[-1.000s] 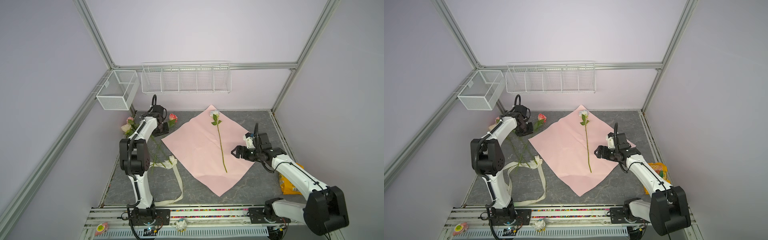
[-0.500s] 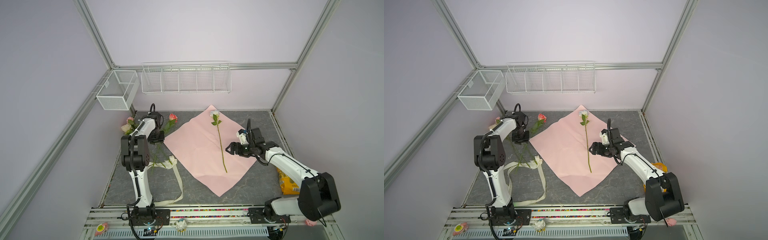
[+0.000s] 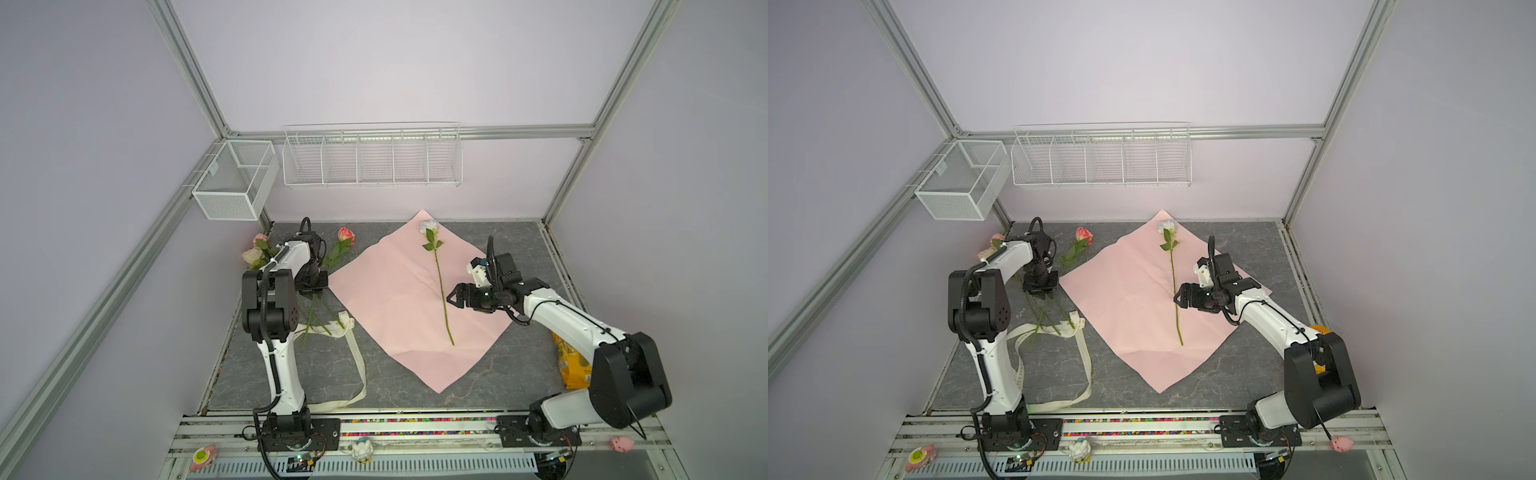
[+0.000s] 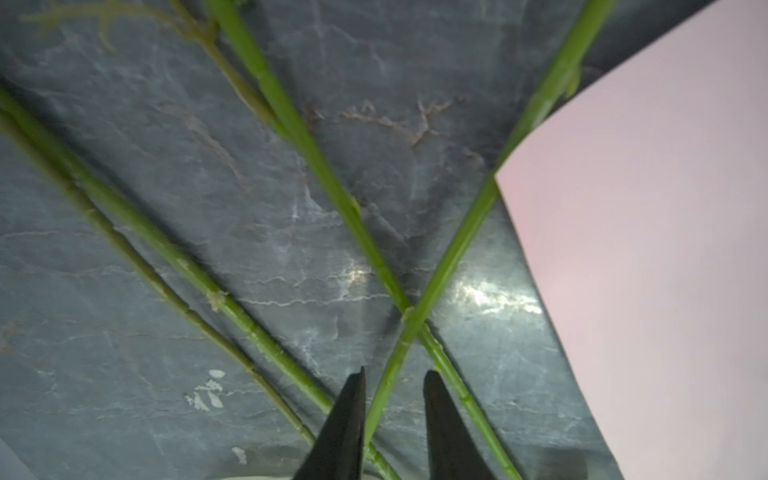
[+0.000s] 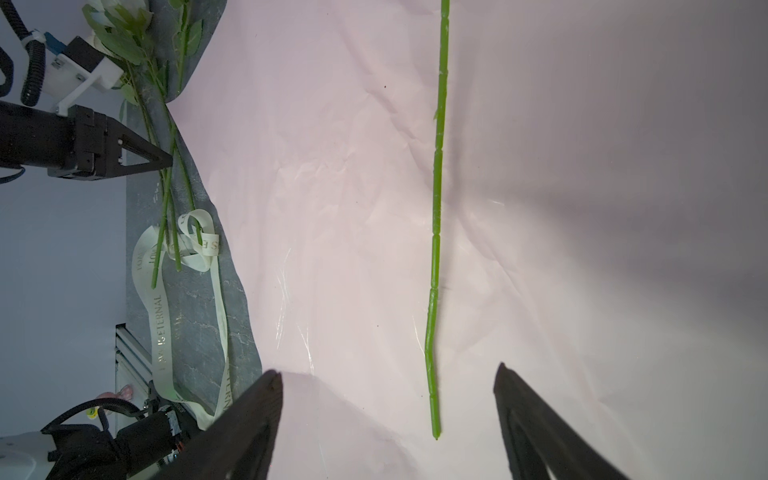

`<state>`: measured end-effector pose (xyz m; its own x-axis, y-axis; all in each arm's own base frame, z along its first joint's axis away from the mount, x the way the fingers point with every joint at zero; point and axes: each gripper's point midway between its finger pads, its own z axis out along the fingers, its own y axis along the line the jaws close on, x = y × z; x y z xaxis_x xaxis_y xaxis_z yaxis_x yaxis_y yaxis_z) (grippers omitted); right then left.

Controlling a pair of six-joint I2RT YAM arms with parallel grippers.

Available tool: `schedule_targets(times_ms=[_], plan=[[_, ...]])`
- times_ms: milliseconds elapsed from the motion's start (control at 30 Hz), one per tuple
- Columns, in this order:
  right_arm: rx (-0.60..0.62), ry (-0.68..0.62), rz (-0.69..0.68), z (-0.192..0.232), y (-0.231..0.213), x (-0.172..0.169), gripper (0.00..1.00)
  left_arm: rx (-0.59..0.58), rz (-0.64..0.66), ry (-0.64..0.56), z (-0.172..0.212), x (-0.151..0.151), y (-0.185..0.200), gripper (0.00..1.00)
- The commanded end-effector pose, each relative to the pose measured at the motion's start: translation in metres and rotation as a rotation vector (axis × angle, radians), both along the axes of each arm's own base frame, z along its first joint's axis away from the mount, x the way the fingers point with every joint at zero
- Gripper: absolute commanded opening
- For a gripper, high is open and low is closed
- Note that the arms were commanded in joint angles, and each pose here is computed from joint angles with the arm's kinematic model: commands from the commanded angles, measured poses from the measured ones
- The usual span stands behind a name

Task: Tie the bouquet of fake flowers
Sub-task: 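Grasp the pink rose stem with the left gripper and lift it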

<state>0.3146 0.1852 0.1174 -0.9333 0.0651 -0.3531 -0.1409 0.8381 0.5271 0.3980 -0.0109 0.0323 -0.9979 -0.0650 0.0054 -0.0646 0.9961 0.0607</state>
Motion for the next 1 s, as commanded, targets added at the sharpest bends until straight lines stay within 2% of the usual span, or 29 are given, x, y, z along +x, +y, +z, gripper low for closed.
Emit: schedule_targets(times_ms=[0,267,567,700,800,867,900,967], plan=[[-0.006,0.003,0.017,0.001,0.003,-0.001,0.83,0.014,-0.042,0.084,-0.009,-0.018,0.003,0.22],[-0.024,-0.001,0.015,0.000,0.000,-0.002,0.83,0.010,-0.075,0.068,0.005,-0.021,0.003,0.01],[-0.032,-0.021,0.007,0.005,-0.004,-0.004,0.83,0.035,-0.084,-0.018,0.044,-0.027,0.007,0.00],[-0.024,-0.025,0.011,0.007,-0.003,-0.004,0.83,0.010,-0.079,-0.014,0.042,-0.029,0.003,0.00],[-0.015,-0.023,0.012,0.008,-0.001,-0.004,0.84,0.011,-0.072,0.004,0.031,-0.026,0.002,0.06],[-0.008,-0.024,0.013,0.009,0.000,-0.003,0.84,0.019,-0.065,0.001,0.023,-0.021,0.004,0.14],[-0.006,-0.022,0.010,0.009,0.000,-0.003,0.84,0.026,-0.064,0.002,0.020,-0.019,0.005,0.22],[0.004,-0.024,0.011,0.010,0.002,-0.002,0.85,0.037,-0.061,0.012,0.014,-0.016,0.007,0.26]])
